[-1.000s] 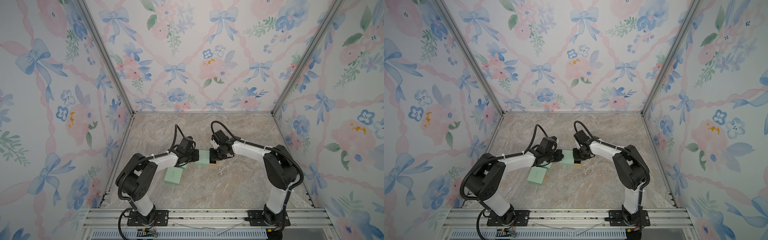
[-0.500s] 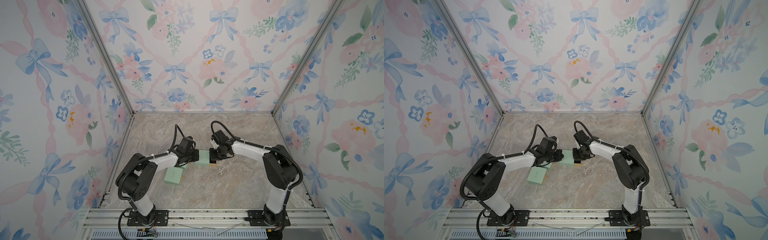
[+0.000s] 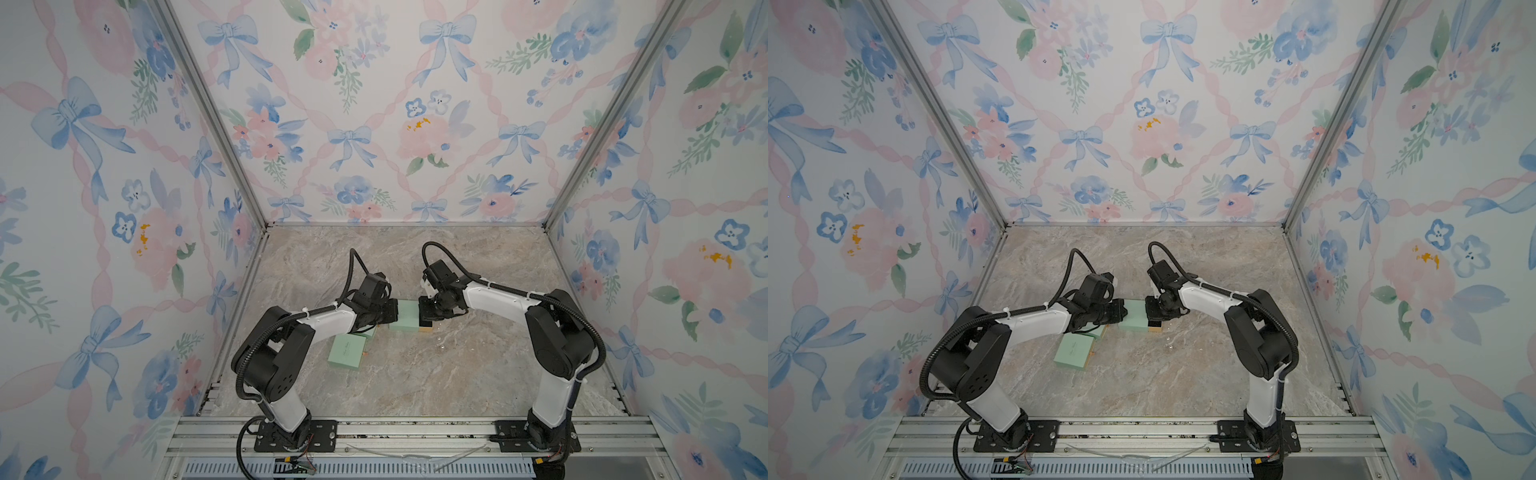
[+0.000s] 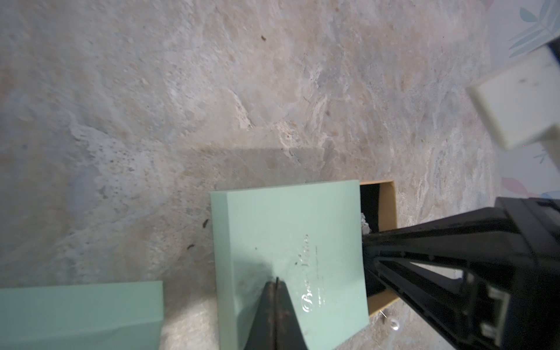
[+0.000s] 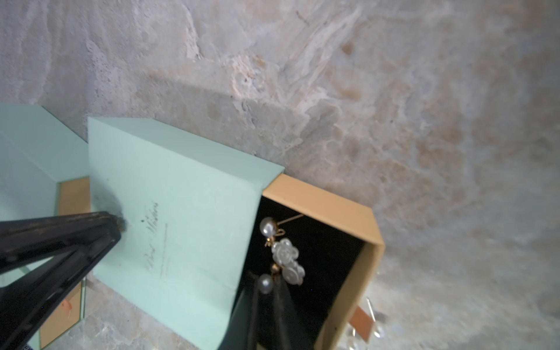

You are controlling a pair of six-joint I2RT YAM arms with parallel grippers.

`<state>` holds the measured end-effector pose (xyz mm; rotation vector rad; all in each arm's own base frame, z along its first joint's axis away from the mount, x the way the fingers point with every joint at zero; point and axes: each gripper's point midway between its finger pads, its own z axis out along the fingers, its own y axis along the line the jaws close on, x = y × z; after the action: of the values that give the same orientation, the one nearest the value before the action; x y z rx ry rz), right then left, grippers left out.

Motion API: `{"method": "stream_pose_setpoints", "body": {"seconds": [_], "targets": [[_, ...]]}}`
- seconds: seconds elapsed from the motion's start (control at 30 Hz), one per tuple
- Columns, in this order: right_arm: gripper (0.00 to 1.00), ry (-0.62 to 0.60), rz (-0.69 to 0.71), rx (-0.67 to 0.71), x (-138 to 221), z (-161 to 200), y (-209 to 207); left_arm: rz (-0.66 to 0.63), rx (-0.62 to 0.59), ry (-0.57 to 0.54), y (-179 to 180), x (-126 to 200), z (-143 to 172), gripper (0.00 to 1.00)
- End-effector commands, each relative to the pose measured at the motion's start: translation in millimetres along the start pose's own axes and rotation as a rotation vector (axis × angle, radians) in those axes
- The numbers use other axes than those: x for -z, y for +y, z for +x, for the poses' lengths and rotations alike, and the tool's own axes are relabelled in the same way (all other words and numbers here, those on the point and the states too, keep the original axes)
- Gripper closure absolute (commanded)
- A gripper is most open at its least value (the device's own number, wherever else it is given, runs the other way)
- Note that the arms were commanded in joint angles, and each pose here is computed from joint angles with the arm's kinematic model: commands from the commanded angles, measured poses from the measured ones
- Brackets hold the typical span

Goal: Take out the earrings from the drawer-style jewelry box
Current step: Pick up the earring from the drawer.

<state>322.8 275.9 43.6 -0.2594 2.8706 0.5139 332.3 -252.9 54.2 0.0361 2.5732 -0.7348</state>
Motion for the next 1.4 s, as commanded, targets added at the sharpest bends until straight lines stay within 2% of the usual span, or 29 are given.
{"method": "stream_pose_setpoints", "body": {"seconds": [0.0, 1.37], "targets": [[0.87, 0.002, 0.004, -0.002, -3, -1, 1, -0.095, 0.006, 0.087, 26, -5, 26, 1.00], [0.88, -0.153, -0.065, -0.033, 38, -15, -4, -0.099, 0.012, 0.093, 29, -6, 28, 1.00]]}}
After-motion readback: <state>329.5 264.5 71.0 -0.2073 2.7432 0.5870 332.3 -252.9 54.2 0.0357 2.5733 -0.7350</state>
